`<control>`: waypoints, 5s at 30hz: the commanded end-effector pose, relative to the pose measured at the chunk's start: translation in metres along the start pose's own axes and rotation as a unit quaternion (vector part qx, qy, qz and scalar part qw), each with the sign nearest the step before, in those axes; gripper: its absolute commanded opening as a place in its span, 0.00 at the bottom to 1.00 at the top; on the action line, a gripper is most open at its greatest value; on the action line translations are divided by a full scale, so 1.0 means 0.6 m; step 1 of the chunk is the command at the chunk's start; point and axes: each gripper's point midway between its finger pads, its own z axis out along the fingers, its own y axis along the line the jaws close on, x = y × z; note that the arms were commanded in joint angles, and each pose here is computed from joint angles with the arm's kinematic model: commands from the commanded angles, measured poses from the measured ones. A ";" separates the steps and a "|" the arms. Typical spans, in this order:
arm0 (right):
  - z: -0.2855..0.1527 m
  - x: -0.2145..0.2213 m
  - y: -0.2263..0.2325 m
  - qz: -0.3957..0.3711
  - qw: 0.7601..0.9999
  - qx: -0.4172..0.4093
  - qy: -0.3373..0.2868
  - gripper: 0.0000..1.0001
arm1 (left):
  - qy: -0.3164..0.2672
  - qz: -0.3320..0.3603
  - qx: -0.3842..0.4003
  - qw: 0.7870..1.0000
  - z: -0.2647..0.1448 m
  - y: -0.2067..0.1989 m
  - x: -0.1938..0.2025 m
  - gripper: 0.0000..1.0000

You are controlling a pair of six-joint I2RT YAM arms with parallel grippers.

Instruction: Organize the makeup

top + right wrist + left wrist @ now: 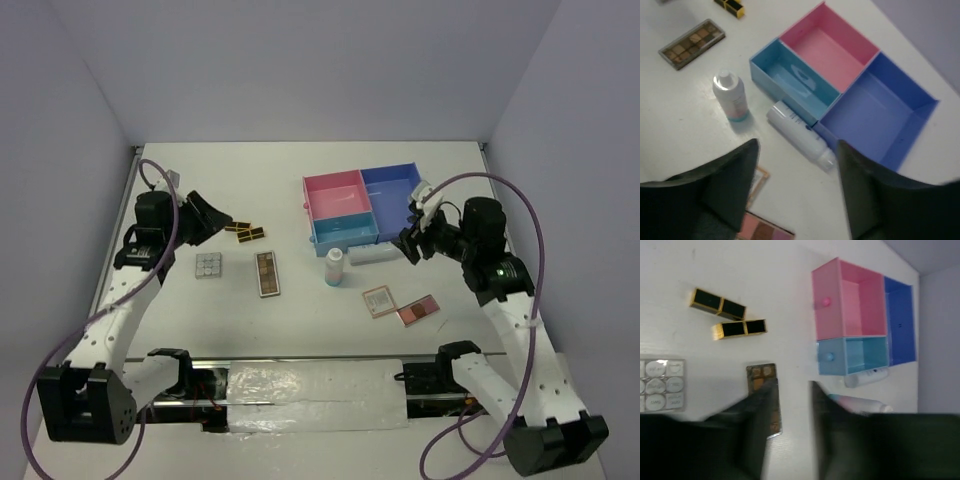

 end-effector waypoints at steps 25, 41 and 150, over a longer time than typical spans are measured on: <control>0.098 -0.005 0.019 0.103 0.984 -0.143 0.014 0.73 | 0.124 -0.236 -0.364 0.892 0.204 0.191 0.023 0.74; 0.094 0.007 0.007 0.106 0.986 -0.128 0.016 0.74 | 0.158 -0.267 -0.370 0.876 0.290 0.203 0.045 0.72; 0.588 -0.048 0.297 -0.330 0.866 -0.372 0.056 0.81 | -0.063 0.095 -0.132 0.985 -0.145 0.006 -0.016 0.39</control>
